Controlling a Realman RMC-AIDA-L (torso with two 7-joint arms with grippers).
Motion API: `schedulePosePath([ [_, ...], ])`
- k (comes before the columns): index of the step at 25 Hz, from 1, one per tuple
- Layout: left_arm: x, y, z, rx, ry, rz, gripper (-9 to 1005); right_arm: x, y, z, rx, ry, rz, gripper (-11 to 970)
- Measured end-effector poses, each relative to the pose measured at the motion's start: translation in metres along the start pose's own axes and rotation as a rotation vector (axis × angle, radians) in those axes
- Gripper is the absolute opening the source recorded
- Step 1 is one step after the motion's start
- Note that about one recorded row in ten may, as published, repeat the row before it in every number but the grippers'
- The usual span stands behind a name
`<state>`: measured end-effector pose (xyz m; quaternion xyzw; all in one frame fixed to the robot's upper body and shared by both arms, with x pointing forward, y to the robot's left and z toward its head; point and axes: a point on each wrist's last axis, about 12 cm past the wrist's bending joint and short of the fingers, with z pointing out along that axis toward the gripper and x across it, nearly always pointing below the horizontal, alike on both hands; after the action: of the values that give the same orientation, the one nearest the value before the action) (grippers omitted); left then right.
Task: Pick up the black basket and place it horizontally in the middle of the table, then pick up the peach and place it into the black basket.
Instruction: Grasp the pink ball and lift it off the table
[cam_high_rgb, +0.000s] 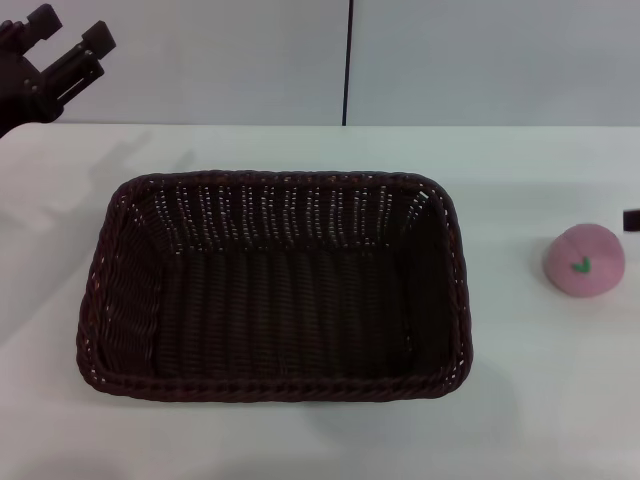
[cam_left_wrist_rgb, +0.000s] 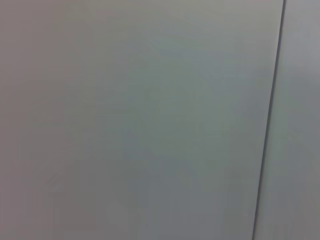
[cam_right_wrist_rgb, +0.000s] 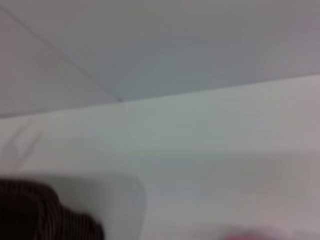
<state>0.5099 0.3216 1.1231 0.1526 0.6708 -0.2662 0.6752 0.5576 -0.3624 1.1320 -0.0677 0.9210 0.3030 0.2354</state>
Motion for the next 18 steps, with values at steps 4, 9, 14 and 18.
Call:
schedulePosePath([
  [4,0.0,0.0,0.0,0.0,-0.001,0.0,728,0.005,0.003,0.004,0.016,0.086,-0.008,-1],
  [9,-0.002,0.001,0.0,0.004,-0.007,0.003,728,0.007,0.005,0.006,0.018,0.11,-0.004,76],
  [14,-0.002,0.001,0.001,0.005,-0.008,0.004,728,0.005,0.005,0.013,0.029,0.11,-0.006,272],
  [18,0.0,0.002,0.001,0.003,-0.003,-0.001,728,0.001,0.004,0.022,0.046,0.088,-0.009,443],
])
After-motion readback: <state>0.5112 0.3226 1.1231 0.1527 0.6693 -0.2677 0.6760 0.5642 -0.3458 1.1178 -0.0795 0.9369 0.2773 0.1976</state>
